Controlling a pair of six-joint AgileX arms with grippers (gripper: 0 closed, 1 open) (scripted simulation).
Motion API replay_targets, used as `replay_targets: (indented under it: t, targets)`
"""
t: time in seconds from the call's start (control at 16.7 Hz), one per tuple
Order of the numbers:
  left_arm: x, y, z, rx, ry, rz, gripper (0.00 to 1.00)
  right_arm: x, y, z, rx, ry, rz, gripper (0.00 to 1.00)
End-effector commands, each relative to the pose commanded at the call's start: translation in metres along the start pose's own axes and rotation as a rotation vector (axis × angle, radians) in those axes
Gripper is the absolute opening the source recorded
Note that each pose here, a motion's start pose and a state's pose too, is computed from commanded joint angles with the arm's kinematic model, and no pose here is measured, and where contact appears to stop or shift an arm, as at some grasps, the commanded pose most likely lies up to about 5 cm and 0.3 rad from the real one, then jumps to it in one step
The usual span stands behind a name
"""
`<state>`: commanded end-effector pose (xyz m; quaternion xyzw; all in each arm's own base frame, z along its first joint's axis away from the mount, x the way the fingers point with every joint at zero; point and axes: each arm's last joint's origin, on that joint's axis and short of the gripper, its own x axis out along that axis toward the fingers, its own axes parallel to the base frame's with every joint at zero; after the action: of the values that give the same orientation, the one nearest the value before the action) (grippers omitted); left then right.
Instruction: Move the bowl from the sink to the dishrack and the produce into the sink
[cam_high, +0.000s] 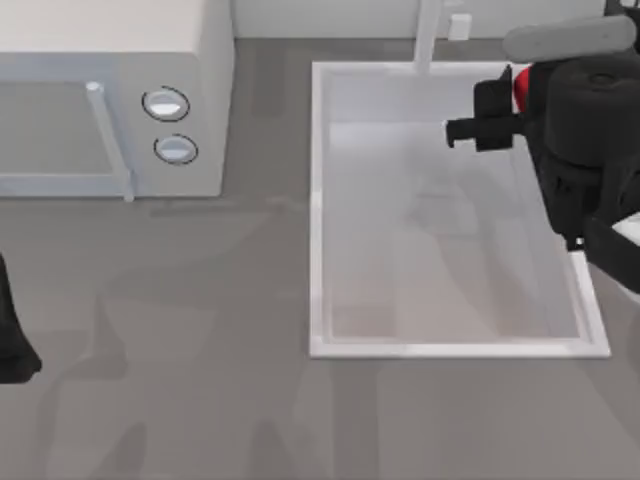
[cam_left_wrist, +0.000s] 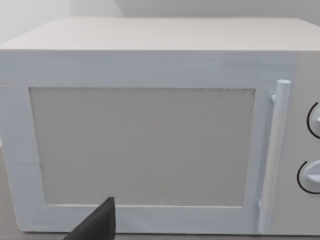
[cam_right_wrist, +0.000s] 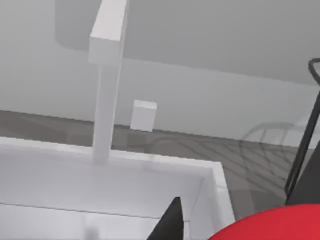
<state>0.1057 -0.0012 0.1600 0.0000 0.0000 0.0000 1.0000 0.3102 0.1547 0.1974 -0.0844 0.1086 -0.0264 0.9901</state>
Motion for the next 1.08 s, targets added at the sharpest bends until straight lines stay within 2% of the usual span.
replay_targets:
  t: [0.18,0.36,0.78,1.08]
  targets:
    - [0.000,0.000,0.000,0.000,0.000,0.000,1.00,-0.025,0.018,0.005,0.103,-0.141,0.022,0.00]
    - [0.000,0.000,0.000,0.000,0.000,0.000,1.00,-0.041,0.025,0.007,0.164,-0.209,0.039,0.00]
    - [0.000,0.000,0.000,0.000,0.000,0.000,1.00,-0.041,0.025,0.006,0.168,-0.213,0.041,0.00]
    - [0.000,0.000,0.000,0.000,0.000,0.000,1.00,-0.025,0.038,-0.029,0.158,-0.200,0.032,0.00]
